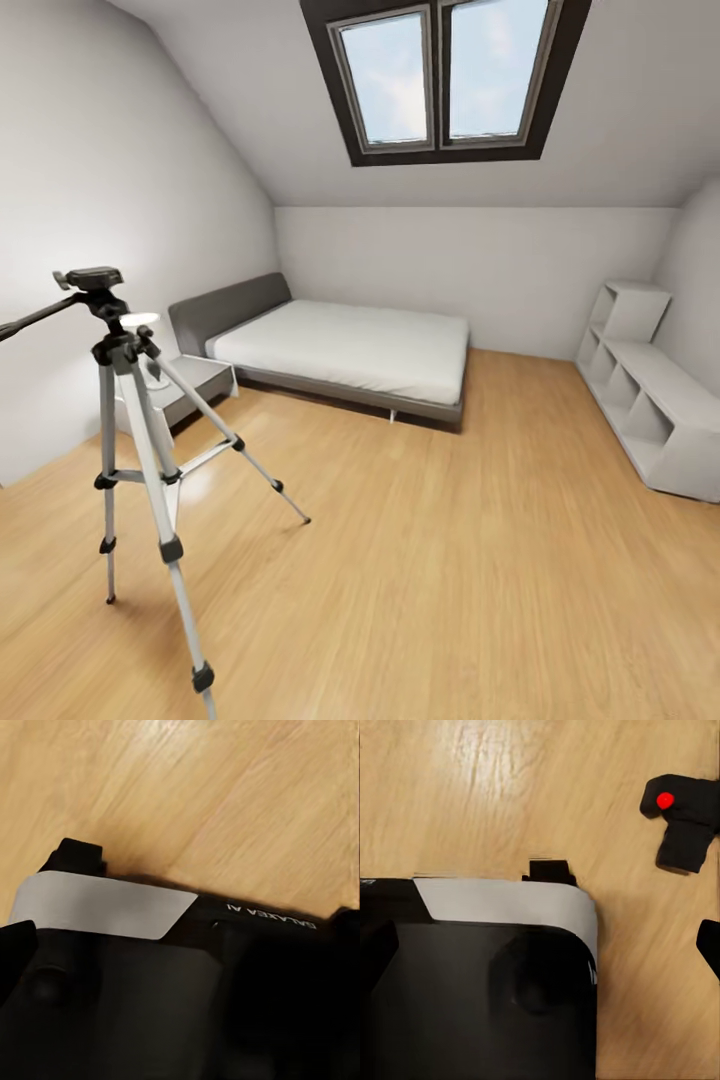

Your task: Attach the digital camera to the camera tripod in the bedroom.

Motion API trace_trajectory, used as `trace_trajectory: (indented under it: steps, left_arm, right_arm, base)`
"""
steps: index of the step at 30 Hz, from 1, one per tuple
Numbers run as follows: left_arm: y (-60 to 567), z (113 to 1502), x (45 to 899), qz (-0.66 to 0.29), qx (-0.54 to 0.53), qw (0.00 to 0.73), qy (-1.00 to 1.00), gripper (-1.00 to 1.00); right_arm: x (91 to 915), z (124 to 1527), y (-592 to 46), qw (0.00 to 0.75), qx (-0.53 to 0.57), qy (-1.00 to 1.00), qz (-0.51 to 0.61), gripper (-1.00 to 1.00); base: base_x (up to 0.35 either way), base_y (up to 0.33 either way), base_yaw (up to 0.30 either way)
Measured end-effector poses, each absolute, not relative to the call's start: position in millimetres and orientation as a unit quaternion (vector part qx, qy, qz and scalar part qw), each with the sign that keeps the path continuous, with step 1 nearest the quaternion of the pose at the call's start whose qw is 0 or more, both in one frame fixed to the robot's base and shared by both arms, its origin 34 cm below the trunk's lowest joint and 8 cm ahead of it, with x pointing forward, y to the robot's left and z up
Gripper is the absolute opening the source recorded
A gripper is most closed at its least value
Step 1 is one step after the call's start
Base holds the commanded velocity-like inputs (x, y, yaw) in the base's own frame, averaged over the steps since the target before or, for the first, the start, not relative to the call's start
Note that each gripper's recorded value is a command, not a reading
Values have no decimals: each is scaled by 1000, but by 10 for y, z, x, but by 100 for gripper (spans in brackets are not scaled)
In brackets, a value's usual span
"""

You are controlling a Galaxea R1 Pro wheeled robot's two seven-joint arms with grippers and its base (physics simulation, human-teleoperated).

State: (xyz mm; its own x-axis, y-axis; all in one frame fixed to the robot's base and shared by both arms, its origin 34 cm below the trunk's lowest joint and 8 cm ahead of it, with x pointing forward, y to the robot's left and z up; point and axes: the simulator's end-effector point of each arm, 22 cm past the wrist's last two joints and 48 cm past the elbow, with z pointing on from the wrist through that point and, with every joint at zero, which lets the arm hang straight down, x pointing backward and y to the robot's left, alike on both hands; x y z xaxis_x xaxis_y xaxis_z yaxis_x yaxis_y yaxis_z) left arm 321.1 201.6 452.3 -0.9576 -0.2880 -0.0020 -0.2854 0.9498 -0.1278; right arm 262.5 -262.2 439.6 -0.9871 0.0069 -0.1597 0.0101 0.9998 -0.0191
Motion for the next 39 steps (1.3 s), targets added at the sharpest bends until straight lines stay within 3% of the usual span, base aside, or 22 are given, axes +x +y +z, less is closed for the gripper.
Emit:
trace_trajectory:
  steps: [10,11,21,39]
  left_arm:
    - [1773,4854,4265,-115,-203,34,972,100]
    - [1742,4904,4396,-120,-204,41,971,100]
    - [1463,5381,5420,-156,-197,119,961,100]
    - [1430,5499,5627,-165,-194,140,957,100]
  right_arm:
    - [3975,4687,-2612,55,7,998,-7,100]
    - [4508,4868,-2604,82,6,997,-6,100]
    - [5947,5703,-2561,158,3,987,-2,100]
    - [6259,6109,-2539,164,4,986,1,100]
  base:
    - [-5,-1,-90]
    - [-88,-14,-17]
    - [-165,-28,-35]
    - [-11,-2,-243]
